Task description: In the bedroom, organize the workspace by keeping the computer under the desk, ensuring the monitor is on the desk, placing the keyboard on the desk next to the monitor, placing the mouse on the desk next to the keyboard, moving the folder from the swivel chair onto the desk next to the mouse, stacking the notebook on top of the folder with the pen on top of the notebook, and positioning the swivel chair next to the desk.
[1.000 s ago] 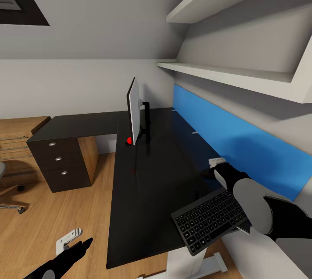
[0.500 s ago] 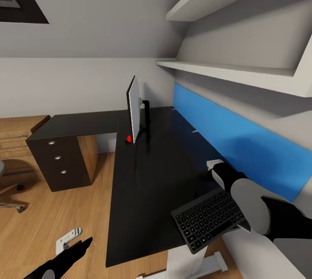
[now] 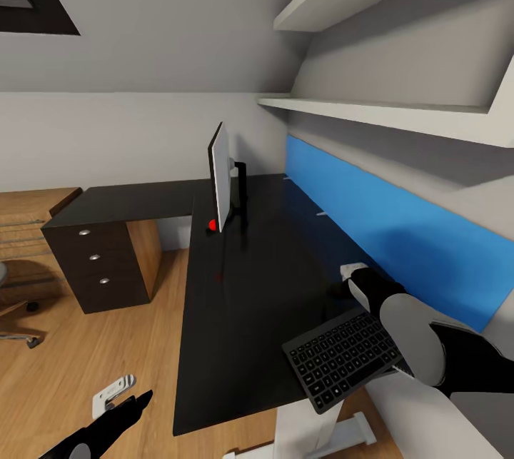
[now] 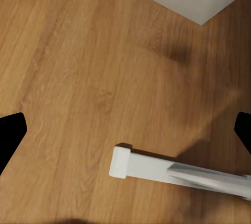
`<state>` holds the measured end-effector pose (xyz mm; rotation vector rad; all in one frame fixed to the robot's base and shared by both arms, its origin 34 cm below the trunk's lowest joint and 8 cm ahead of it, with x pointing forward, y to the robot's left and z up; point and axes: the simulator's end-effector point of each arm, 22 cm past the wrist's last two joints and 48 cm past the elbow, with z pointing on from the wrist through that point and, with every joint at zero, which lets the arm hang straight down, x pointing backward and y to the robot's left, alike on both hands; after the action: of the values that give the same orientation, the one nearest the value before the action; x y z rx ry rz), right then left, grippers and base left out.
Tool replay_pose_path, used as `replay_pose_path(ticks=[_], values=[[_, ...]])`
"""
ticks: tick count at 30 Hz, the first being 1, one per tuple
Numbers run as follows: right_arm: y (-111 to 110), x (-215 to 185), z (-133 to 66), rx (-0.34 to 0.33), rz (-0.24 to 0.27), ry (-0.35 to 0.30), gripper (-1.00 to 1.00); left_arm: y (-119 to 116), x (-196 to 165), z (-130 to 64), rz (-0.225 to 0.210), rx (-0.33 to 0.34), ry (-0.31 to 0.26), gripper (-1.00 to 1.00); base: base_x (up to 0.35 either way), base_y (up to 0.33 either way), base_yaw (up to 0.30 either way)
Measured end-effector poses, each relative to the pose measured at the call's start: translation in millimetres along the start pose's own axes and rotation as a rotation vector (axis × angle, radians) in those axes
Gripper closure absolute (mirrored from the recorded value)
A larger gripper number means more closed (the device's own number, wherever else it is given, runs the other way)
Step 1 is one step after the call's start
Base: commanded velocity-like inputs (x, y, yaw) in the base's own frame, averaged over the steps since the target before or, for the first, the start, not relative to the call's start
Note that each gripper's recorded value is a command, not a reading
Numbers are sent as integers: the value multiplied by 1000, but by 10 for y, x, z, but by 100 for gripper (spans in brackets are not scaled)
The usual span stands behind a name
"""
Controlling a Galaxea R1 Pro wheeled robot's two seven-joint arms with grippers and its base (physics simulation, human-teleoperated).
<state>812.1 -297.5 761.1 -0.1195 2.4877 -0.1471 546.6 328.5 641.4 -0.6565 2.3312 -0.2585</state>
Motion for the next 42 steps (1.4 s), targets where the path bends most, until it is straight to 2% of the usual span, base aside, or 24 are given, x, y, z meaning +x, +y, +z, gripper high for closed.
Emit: replay_pose_path(ticks=[5,36,42], values=[[0,48,-2,-1,4,23,-100,1,3,1,-1,0,1,-100,0,0,0],[-9,191,26,-2,6,59,-100,11,3,2,-1,-1,1,-100,0,0,0],[7,226,38,-5,4,67,-100,8,6,5,-2,0,2,-100,-178,0,0]])
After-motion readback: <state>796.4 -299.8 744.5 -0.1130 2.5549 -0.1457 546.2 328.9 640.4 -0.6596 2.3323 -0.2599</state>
